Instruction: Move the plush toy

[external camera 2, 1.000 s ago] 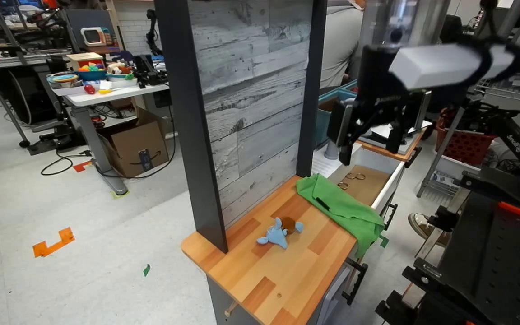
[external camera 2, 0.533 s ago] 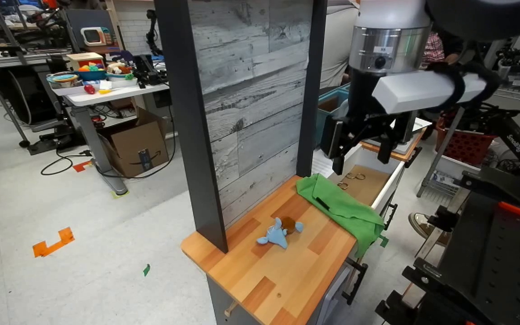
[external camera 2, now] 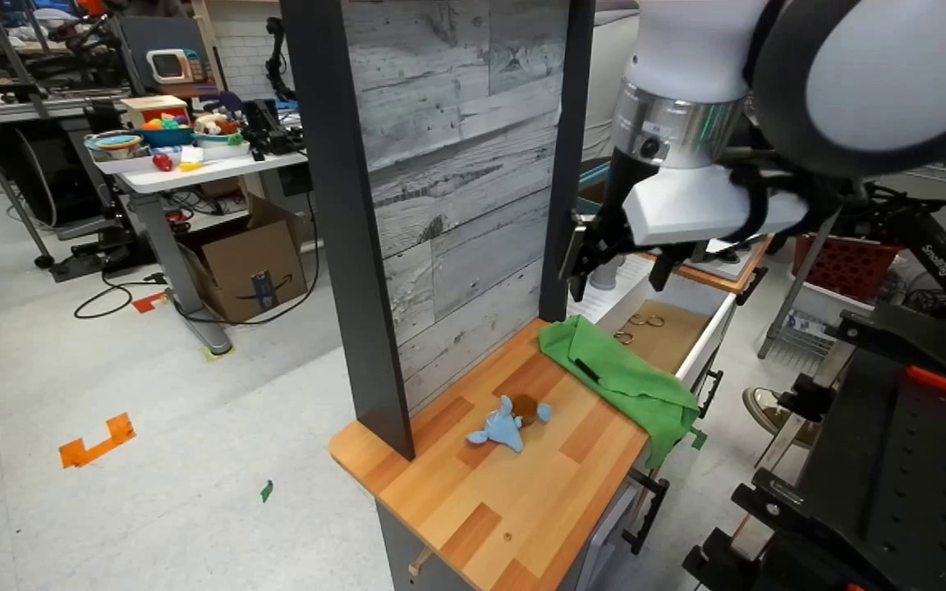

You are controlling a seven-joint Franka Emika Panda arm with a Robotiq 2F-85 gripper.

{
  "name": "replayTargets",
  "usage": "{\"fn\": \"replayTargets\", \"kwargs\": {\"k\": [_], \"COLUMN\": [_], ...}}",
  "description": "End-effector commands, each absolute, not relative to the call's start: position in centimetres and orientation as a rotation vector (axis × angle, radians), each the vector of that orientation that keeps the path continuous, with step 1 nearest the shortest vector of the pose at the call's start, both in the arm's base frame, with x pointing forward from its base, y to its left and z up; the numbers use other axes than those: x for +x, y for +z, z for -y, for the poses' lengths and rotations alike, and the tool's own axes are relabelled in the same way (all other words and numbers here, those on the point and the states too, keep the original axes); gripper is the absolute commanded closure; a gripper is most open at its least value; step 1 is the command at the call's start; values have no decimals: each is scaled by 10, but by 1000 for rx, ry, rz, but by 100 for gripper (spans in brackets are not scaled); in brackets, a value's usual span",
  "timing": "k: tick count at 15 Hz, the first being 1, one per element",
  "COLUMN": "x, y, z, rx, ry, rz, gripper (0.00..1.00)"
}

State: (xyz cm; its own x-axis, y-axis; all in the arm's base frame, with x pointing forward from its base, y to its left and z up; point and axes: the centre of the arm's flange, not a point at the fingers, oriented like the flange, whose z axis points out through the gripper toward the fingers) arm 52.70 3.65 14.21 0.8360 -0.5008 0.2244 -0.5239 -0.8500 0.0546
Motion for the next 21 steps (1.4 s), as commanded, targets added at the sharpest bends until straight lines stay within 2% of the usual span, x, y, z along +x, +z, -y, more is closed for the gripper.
{"fn": "replayTargets", "kwargs": {"k": [1,9,21], "x": [552,573,590], "y": [101,50,-7], "z": [-63,-111,-111], "rx": [2905,3102,3046], "ry": [415,256,133], "rz": [889,1023,1068], "gripper": [0,0,0]}}
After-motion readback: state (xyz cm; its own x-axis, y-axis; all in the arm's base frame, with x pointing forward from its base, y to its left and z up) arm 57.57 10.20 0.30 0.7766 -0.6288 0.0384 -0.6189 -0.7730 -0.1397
